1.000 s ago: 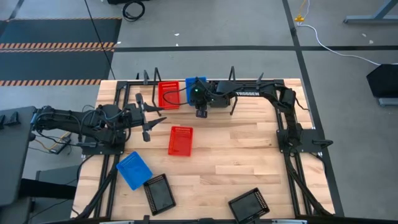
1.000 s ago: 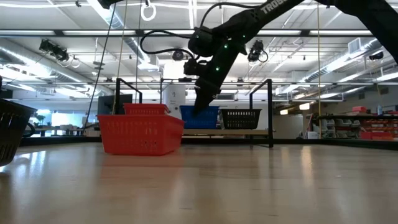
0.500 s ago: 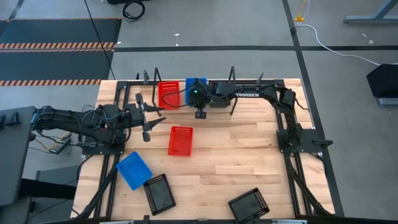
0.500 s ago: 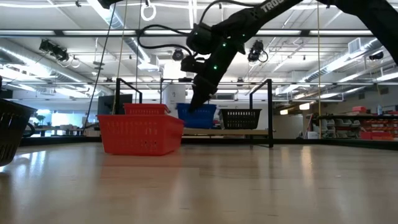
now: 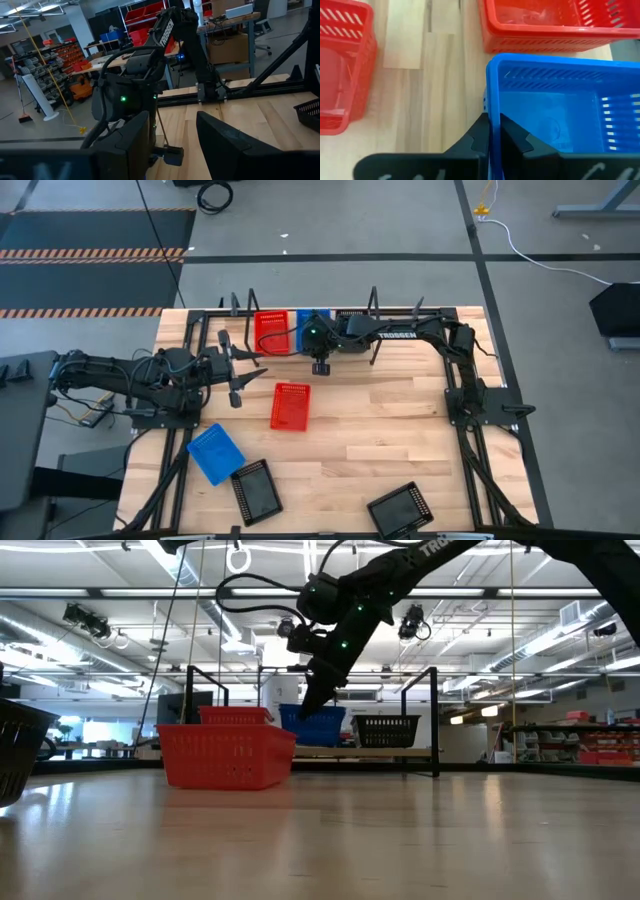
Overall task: Stack baskets on shelf by color
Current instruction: Stack the right blue bin on top of the blue bin on the shelf
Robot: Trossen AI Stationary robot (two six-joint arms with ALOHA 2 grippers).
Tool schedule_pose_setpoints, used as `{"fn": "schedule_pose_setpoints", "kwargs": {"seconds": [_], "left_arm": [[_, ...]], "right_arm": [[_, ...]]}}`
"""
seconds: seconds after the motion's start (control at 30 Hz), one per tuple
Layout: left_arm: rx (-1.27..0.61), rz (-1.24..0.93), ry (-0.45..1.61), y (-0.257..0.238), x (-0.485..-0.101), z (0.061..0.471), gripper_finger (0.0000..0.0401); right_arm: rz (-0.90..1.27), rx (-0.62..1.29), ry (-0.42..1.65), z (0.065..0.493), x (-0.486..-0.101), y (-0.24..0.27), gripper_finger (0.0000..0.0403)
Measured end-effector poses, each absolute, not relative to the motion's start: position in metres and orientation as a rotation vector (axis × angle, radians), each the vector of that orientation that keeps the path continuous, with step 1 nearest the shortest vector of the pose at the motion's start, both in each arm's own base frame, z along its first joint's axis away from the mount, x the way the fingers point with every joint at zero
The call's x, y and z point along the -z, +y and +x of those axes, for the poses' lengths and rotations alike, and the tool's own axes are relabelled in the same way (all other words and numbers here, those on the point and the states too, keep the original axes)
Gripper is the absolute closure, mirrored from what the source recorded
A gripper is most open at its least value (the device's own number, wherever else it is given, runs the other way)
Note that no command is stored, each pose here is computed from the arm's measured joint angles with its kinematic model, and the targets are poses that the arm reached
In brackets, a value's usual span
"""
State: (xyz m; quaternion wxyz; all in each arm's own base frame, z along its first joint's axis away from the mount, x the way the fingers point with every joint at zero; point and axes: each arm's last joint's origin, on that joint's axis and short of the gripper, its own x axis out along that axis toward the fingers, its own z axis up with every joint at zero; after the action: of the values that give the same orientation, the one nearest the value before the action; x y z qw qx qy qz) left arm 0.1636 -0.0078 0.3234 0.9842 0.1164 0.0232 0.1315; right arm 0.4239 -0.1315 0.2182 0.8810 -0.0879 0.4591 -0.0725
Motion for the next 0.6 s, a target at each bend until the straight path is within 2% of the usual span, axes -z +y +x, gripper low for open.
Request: {"fn": "schedule_pose_setpoints", "kwargs": {"seconds": [0.3,0.6], "left_arm": [[-0.265,0.232,0.046,-0.0078,-0.3234,0.1636,0.0229],[-0.264,0.232,0.046,-0.0078,-0.3234,0.1636,0.0229]], "right_arm": [[-0.164,0.135,0.956,0.4259,-0.2178,-0.1234,0.0380],[-0.149,0.152,0.939,0.4269,-0.2188,-0.1245,0.0333]]}}
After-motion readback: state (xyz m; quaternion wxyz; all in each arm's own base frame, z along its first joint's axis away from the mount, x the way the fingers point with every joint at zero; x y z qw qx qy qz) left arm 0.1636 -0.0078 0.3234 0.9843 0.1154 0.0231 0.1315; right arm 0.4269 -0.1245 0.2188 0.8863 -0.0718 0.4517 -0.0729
